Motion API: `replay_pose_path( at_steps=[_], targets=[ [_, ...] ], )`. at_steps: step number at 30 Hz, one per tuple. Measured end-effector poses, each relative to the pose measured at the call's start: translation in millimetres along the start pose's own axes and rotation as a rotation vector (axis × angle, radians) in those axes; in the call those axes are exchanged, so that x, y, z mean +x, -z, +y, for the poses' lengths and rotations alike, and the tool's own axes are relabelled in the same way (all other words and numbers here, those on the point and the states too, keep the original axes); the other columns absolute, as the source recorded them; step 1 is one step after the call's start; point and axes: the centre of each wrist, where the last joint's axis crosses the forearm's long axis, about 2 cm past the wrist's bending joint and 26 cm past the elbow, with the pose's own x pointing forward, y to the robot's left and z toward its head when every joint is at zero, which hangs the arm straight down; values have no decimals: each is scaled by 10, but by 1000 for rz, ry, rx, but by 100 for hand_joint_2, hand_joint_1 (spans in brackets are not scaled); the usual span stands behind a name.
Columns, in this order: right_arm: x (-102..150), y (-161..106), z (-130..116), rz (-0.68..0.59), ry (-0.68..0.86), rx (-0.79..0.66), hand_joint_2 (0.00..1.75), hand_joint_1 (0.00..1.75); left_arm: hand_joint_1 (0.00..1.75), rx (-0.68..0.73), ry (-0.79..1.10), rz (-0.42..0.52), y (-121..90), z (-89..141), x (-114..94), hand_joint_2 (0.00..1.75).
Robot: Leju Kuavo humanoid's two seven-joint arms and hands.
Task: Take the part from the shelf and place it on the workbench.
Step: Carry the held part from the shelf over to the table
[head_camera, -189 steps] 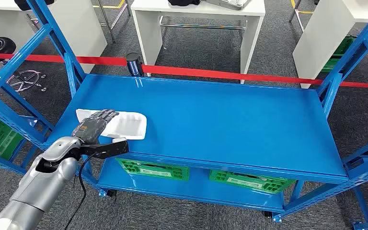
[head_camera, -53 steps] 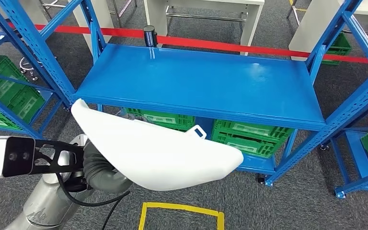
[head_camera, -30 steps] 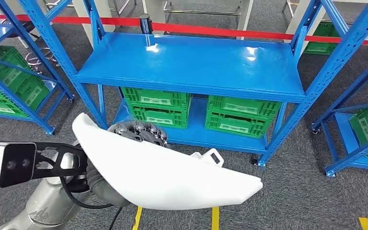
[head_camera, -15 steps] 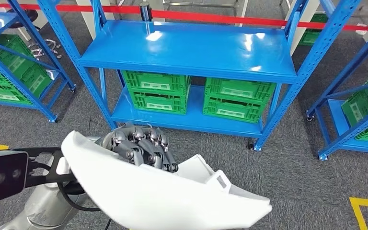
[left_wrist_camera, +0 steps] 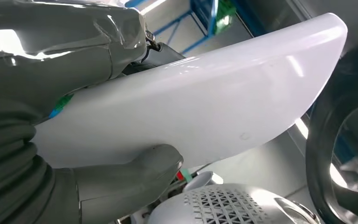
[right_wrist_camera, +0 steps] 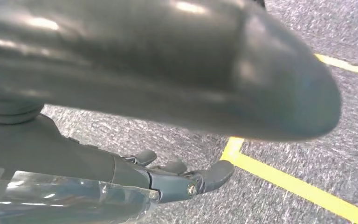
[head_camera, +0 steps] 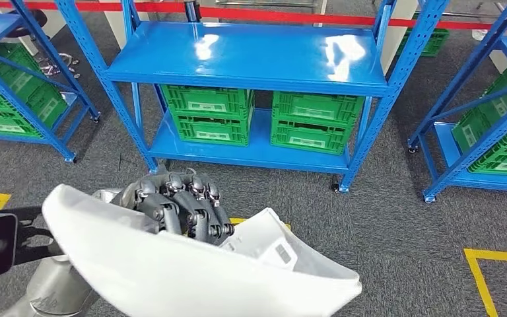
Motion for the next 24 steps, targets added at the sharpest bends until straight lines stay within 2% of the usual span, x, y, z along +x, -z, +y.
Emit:
replay_pose_path(
  at_steps=[14,24],
  targets=[
    [-63,-59,-125,29,-26,-5,0,0,175,1,16,-36,-24,-32,7,175],
    [-92,-58,-102,46,-29,1,0,0,175,21,22,-33,-82,-43,11,175]
  ],
)
